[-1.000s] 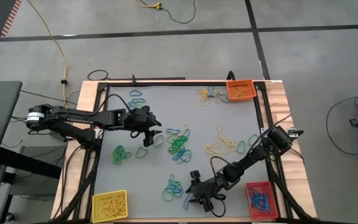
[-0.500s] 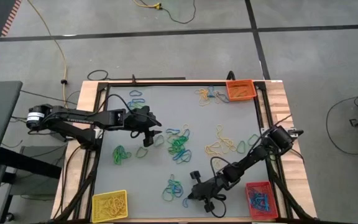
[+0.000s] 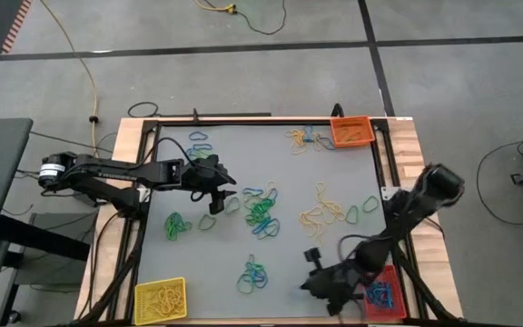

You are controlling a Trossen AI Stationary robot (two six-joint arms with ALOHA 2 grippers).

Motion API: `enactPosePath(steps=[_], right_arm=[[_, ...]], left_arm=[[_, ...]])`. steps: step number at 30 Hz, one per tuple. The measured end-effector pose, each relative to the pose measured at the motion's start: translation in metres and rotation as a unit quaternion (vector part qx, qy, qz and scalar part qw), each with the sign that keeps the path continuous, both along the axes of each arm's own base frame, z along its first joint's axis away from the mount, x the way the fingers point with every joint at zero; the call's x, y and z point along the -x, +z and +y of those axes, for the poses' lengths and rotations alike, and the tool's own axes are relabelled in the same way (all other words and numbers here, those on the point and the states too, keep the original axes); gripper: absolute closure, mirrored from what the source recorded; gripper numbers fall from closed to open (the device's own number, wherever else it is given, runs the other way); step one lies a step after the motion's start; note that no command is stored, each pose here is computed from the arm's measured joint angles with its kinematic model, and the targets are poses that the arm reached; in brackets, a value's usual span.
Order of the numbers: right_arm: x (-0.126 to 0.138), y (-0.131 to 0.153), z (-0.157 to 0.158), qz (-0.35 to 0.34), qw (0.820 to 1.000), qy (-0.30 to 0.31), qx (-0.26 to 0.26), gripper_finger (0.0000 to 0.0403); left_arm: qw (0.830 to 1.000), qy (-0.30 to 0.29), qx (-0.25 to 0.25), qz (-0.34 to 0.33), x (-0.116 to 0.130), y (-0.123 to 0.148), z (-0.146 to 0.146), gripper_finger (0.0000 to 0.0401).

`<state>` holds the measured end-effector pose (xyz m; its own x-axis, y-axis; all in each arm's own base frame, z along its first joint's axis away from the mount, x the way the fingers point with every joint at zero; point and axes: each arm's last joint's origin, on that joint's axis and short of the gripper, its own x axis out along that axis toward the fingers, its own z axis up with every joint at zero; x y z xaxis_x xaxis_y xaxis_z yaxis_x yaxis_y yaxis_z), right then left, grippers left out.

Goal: Sort rubber bands into baskets
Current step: Put the blue rubber band into the red bin

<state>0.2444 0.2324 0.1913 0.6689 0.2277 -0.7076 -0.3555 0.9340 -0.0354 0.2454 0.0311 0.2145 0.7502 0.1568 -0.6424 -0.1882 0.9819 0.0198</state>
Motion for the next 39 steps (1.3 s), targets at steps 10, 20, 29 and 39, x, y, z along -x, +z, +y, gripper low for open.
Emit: enactPosePath(steps=[10, 20, 29, 39], right_arm=[[0.092, 0.045, -0.015, 0.142, 0.984, -0.102, -0.04, 0.0384], [0.17, 0.059, -0.022, 0.235, 0.942, -0.222, -0.085, 0.0384], [0.191, 0.047, -0.007, 0.271, 0.92, -0.264, -0.099, 0.0384], [0.184, 0.035, -0.001, 0.285, 0.911, -0.286, -0.083, 0.0371]], left_arm=[[1.0, 0.0, 0.0, 0.0, 0.0, 0.0, 0.0, 0.0223], [1.0, 0.0, 0.0, 0.0, 0.0, 0.0, 0.0, 0.0223], [1.0, 0.0, 0.0, 0.0, 0.0, 0.0, 0.0, 0.0223], [1.0, 0.0, 0.0, 0.0, 0.0, 0.0, 0.0, 0.0223]])
